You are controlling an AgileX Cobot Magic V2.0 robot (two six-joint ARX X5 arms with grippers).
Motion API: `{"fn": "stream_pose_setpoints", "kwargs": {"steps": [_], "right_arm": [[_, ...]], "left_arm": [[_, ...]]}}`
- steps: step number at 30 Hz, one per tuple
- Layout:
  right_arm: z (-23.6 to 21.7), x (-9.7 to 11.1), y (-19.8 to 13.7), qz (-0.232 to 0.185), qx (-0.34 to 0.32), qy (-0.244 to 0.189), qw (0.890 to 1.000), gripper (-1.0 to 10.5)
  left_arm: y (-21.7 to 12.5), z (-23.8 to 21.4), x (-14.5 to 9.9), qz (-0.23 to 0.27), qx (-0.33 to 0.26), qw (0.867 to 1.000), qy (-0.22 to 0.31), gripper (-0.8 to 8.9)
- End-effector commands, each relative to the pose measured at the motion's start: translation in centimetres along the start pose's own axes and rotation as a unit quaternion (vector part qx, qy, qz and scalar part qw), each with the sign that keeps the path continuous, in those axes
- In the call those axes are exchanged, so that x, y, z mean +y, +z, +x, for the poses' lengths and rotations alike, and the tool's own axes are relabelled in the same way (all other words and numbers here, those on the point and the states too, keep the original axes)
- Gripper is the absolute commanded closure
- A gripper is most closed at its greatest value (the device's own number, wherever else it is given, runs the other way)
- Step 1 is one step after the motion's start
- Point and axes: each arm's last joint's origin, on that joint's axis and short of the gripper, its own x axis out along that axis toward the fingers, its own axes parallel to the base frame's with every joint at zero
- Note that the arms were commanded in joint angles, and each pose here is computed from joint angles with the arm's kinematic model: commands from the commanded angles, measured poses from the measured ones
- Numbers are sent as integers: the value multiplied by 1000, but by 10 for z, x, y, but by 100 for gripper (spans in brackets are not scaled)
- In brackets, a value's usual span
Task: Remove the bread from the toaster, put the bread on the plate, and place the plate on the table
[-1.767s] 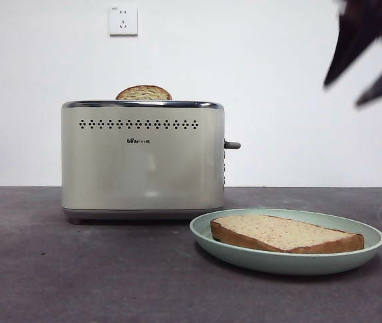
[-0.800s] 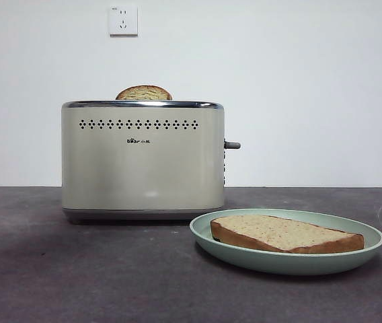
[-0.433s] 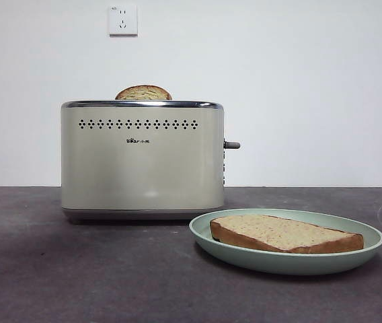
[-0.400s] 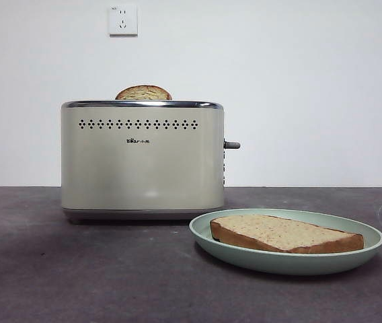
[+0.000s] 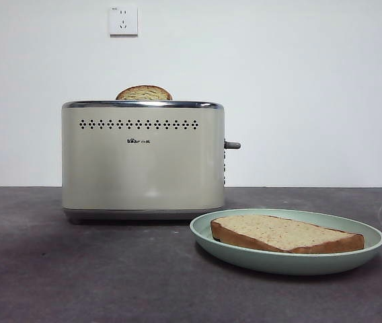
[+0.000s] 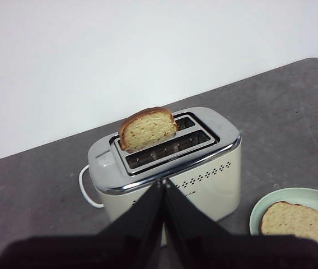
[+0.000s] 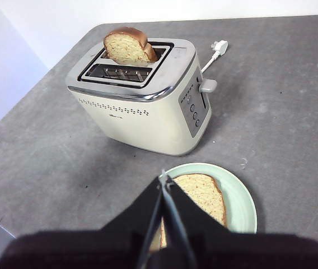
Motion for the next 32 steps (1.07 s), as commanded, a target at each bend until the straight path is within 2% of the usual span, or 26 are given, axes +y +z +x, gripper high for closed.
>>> {"fn": "stream_pose_setpoints", "kwargs": {"steps": [1, 4, 6, 11, 14, 17, 21, 27, 32], "right_arm": [[0, 0, -1, 3, 0, -1, 1000, 945], [0, 0, -1, 3, 0, -1, 1000, 945], [0, 0, -1, 3, 0, -1, 1000, 945], [0, 0, -1, 3, 0, -1, 1000, 945], [0, 0, -1, 3, 0, -1, 1000, 945], [0, 0, -1, 3, 0, -1, 1000, 945], [0, 0, -1, 3, 0, -1, 1000, 945], [0, 0, -1, 3, 0, -1, 1000, 945], [0, 0, -1, 3, 0, -1, 1000, 945]], "left_arm": [[-1, 0, 9, -30, -1, 1000, 0, 817], [-6, 8, 16, -59, 13, 997, -56, 817], [-16, 18, 22, -74, 10, 994, -73, 817], [-68, 38, 32, -123, -69, 983, -114, 817], [-109, 39, 39, -154, -93, 980, -86, 817], [-146, 38, 44, -190, -86, 977, -53, 817], [-183, 37, 48, -201, -82, 976, -16, 817], [-214, 38, 50, -205, -81, 975, 14, 817], [-223, 37, 52, -207, -76, 975, 27, 817]]}}
